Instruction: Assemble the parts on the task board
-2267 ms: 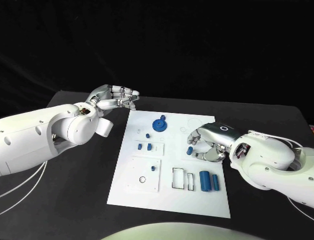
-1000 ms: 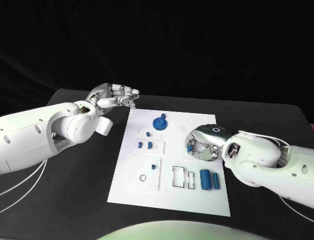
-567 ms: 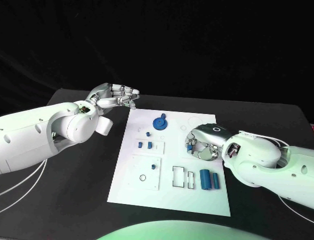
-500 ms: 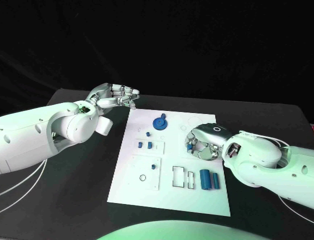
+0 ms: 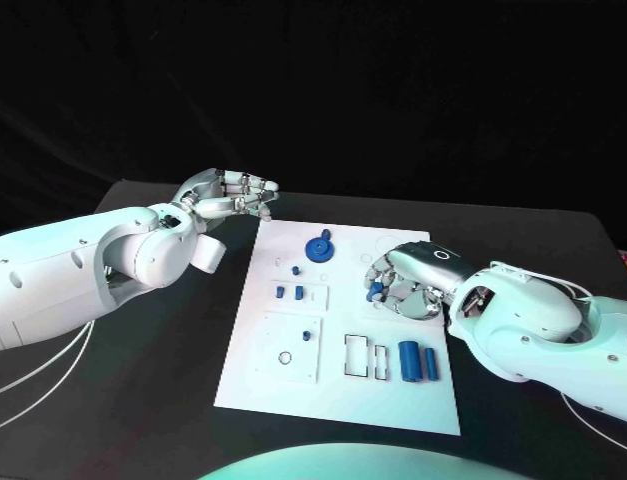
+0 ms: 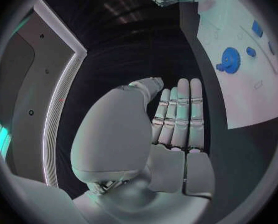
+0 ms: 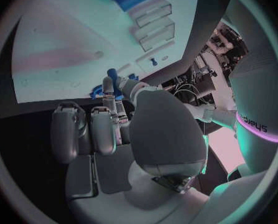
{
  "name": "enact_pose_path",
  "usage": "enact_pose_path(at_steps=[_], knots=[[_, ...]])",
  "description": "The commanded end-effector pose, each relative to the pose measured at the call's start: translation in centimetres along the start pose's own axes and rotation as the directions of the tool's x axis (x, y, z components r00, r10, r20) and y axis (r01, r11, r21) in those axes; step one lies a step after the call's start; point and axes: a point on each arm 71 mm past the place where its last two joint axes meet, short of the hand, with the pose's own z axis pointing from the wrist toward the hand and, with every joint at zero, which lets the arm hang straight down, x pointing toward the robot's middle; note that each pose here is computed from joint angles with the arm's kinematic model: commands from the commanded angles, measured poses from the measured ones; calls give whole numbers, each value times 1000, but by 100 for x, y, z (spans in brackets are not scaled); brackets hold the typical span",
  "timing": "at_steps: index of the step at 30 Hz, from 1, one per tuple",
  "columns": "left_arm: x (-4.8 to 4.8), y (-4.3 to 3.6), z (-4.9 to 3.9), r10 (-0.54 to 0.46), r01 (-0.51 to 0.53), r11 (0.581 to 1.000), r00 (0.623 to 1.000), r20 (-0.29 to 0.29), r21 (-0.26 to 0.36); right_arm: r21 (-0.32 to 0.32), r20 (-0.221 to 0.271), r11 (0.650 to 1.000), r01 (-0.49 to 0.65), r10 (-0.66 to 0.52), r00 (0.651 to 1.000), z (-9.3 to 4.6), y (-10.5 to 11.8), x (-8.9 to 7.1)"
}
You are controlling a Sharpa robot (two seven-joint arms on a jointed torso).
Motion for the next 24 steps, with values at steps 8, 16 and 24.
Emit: enact_pose_path(at_steps=[8,16,24], knots=[[53,2,26,-12,12,1000,1000,-25,5,-132,17,988,-86,89,996,106,458,-1],[99,13,58,-16,16,1000,999,-35,3,-243,-24,962,-124,122,992,256,895,218],[144,17,81,-20,20,1000,999,-45,2,-292,-86,943,-161,142,986,347,1155,502]])
